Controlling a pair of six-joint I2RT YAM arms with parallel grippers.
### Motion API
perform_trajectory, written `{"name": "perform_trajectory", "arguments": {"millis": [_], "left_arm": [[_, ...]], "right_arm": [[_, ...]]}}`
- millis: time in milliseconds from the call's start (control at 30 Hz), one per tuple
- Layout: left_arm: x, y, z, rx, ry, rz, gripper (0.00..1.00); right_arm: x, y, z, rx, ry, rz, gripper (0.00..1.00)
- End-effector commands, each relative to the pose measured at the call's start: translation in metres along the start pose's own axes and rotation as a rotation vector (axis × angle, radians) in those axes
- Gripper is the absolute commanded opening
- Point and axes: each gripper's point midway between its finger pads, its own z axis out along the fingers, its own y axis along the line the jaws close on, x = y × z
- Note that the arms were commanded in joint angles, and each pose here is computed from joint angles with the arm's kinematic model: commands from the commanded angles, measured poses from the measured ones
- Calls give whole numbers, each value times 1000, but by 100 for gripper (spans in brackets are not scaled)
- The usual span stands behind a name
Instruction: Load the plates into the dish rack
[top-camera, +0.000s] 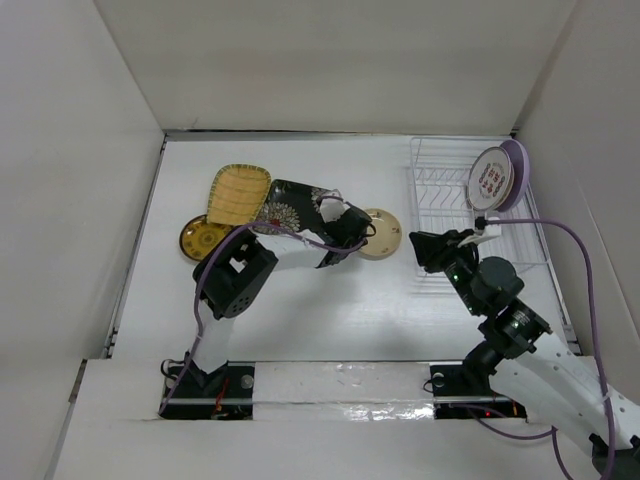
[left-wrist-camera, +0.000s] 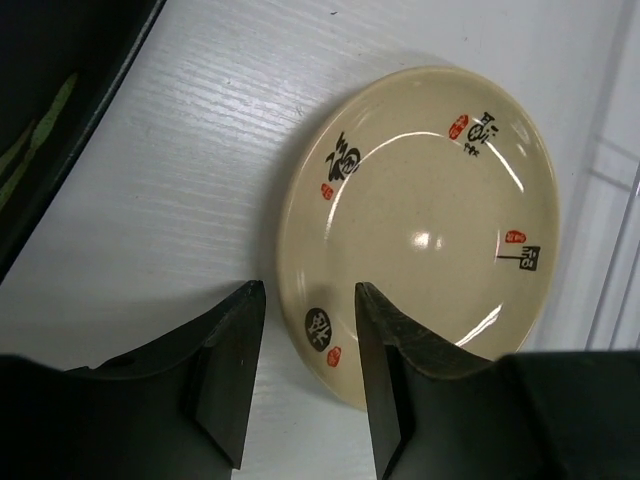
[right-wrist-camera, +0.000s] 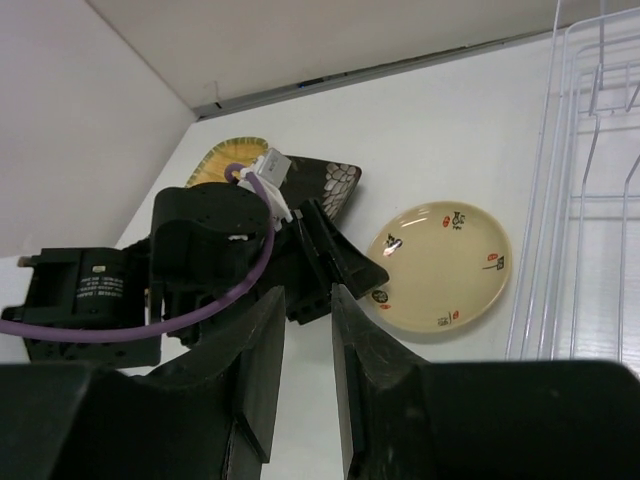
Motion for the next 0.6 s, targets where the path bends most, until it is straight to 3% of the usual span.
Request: {"name": "perform_trajectory", "arguments": {"millis": [0,200,300,333,567], "left_arm": [[-7,-4,3,-53,-48,-51,38],[-4,-2,8,-60,-53,-80,28],[-8,2,4,-62,-73,-93,10],[-8,3,3,-58,-78,-97,0],[-19,14,-37,-4,-140,-103,0]], "right_arm": [[-14,13,-7,-56,-23,-10,31],[-11,11,-10,-54,-19,-11,32],[-11,12,-10,-59,-17,-7,32],[-11,12,-10,-59,-17,-7,32],[-9,15,-7,-67,-1,-12,38]]}}
